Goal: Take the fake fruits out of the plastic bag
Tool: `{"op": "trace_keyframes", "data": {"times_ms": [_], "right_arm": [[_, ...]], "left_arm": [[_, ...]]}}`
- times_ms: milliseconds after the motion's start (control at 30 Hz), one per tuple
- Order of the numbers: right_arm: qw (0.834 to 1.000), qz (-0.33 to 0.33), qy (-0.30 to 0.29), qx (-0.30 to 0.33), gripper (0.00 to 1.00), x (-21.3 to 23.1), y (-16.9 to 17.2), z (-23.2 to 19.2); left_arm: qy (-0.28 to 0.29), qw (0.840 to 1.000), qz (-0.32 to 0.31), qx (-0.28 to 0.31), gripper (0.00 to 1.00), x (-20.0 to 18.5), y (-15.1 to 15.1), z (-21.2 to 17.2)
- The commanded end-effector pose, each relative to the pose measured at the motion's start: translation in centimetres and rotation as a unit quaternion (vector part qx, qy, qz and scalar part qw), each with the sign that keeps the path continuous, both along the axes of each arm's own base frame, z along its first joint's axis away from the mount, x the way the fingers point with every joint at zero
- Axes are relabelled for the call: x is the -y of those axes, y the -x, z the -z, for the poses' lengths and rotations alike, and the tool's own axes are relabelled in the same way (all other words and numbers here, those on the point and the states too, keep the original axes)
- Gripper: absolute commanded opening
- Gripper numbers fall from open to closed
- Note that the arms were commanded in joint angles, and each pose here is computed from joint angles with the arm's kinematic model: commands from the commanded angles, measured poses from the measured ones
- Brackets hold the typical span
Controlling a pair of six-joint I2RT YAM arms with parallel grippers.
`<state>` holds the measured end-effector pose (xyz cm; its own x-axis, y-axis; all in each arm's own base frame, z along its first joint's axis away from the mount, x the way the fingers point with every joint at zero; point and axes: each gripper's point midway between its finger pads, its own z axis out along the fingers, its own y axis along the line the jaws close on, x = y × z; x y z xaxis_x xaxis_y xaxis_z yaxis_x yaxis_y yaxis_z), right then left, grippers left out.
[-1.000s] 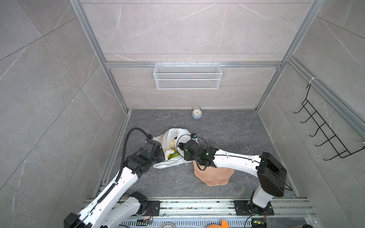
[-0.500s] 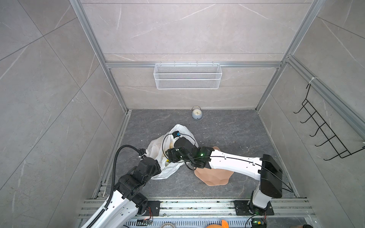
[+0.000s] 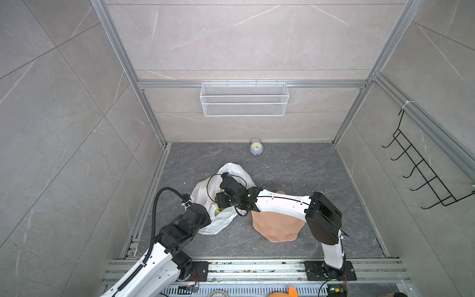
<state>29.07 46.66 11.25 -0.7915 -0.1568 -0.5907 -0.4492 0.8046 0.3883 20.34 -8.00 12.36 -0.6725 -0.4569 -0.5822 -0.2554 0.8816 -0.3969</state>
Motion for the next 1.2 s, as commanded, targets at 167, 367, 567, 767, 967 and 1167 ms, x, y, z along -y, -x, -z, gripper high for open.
{"op": "trace_keyframes", "data": {"times_ms": [167, 367, 567, 767, 967, 1167], "right_arm": [[0.999, 0.006, -0.026, -0.021, 0.58, 0.0, 0.9, -0.7], [0.996, 0.076, 0.019, -0.051, 0.58, 3.1, -1.0, 3.9], [0.993, 0.1, 0.069, 0.005, 0.61, 5.0, -3.5, 2.6], [0.996, 0.062, 0.063, 0.0, 0.63, 2.5, -4.2, 3.2], [0.998, 0.023, 0.051, -0.008, 0.69, 0.6, -3.2, 3.7], [0.999, -0.019, 0.028, -0.017, 0.79, -0.8, 0.2, 4.6]], "left_arm": [[-0.017, 1.0, -0.026, 0.0, 0.0, -1.0, 0.0, -0.1], [-0.016, 0.998, -0.06, 0.023, 0.0, -2.5, 0.2, -1.0], [-0.017, 0.997, -0.068, 0.015, 0.0, -3.0, 0.9, -0.6], [-0.023, 0.996, -0.08, 0.021, 0.0, -3.7, 1.1, -0.5], [-0.016, 0.996, -0.073, 0.039, 0.0, -3.6, 1.0, -1.1], [-0.017, 0.996, -0.076, 0.049, 0.0, -3.9, 1.0, -1.2]]}}
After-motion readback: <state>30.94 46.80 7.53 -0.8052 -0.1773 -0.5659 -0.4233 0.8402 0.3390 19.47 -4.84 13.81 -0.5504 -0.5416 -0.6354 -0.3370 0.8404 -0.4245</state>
